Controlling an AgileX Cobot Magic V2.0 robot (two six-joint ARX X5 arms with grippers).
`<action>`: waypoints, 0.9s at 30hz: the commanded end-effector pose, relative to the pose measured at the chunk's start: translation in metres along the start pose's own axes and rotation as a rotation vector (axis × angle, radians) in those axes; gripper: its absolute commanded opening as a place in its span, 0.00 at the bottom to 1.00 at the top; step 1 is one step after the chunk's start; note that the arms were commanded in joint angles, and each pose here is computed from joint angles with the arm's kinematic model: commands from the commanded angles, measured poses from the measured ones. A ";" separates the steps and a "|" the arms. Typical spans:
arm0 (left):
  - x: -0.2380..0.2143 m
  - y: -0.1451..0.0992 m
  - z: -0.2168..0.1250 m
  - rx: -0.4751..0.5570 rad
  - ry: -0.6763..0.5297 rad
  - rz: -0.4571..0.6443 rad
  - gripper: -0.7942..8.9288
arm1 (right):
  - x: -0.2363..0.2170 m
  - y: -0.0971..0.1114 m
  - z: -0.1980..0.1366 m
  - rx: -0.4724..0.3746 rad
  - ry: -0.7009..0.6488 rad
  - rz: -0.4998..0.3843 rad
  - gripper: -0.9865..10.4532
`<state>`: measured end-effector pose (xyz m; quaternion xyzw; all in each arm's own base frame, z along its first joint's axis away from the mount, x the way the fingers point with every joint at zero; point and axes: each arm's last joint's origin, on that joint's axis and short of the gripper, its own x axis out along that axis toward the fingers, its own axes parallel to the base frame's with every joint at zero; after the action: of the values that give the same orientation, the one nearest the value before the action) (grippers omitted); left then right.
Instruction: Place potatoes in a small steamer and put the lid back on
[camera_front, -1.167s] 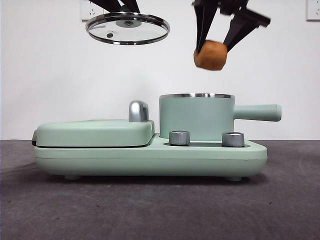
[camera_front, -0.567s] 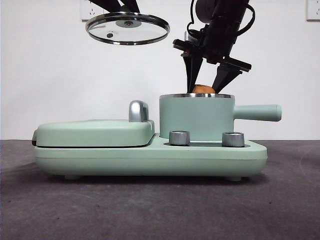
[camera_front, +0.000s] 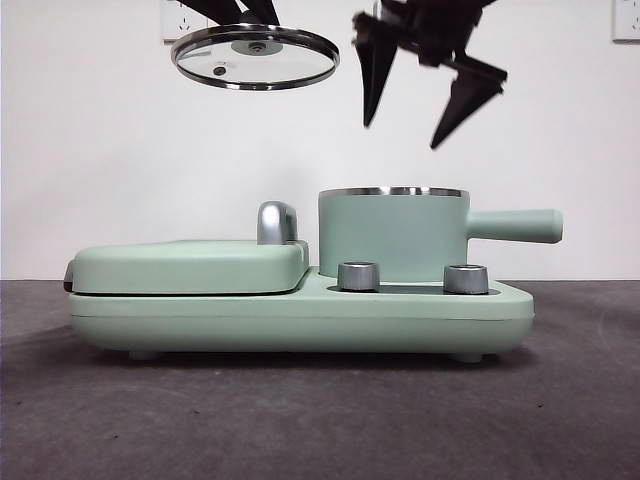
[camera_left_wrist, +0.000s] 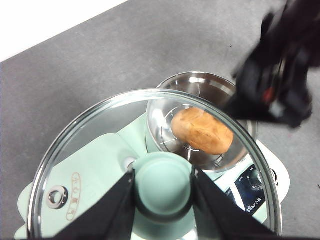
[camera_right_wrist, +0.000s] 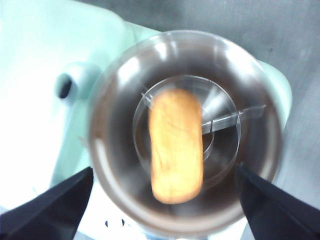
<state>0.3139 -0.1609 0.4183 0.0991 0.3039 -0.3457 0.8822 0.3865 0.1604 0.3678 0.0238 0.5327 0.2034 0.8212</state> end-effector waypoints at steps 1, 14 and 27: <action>-0.006 -0.002 0.007 0.019 -0.039 -0.005 0.10 | -0.016 0.003 -0.007 -0.013 0.029 -0.002 0.45; 0.004 -0.005 0.008 0.020 -0.035 -0.017 0.10 | -0.167 0.008 -0.164 -0.072 -0.135 -0.045 0.42; 0.048 -0.026 0.013 0.077 -0.060 -0.078 0.10 | -0.172 -0.020 -0.321 -0.073 -0.542 -0.016 0.39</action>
<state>0.3252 -0.2033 0.3996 0.1096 0.2821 -0.3848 0.8720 0.0540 0.0247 0.3733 0.0324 0.3019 0.1984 0.9319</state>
